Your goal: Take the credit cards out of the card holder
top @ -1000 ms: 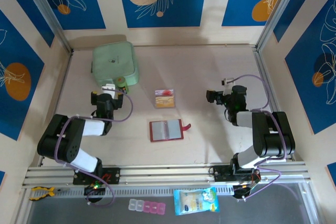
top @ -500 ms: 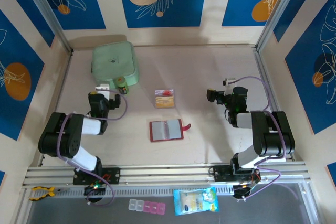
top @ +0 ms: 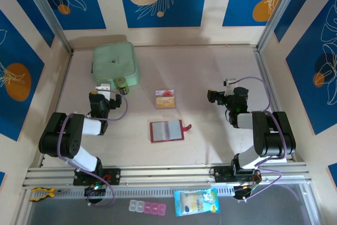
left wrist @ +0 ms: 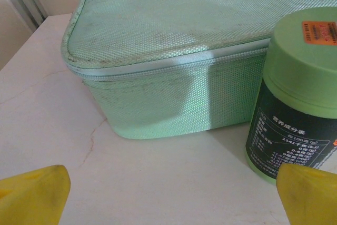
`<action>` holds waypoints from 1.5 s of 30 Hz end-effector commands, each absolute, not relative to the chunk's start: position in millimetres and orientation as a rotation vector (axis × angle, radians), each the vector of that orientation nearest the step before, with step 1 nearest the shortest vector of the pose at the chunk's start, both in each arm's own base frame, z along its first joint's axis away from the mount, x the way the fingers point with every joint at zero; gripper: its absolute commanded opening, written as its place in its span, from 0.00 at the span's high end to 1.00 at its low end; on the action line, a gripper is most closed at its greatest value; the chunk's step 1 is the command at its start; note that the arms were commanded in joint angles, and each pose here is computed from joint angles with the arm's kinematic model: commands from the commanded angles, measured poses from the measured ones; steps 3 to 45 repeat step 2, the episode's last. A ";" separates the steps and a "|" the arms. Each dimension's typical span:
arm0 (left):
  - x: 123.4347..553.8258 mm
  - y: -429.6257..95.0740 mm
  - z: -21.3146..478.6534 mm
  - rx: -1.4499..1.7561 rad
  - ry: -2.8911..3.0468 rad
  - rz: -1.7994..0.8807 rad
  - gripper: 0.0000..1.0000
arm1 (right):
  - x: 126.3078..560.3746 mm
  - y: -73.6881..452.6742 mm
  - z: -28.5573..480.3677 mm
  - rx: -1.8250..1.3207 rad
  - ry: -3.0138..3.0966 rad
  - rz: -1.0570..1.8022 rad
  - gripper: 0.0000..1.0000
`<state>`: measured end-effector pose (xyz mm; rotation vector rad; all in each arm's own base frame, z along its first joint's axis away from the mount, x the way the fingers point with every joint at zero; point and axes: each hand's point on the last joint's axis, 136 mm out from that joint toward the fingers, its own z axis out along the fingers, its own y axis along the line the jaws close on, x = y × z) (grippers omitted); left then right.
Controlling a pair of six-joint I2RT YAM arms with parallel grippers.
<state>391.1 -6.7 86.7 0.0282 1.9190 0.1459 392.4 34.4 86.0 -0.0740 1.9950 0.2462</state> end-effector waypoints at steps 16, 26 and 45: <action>394.6 -8.3 94.1 0.024 1.886 0.121 0.00 | 395.2 34.6 94.2 -0.074 1.957 0.261 0.01; 394.6 -8.3 94.1 0.024 1.886 0.121 0.00 | 395.2 34.6 94.2 -0.074 1.957 0.261 0.01; 394.6 -8.3 94.1 0.024 1.886 0.121 0.00 | 395.2 34.6 94.2 -0.074 1.957 0.261 0.01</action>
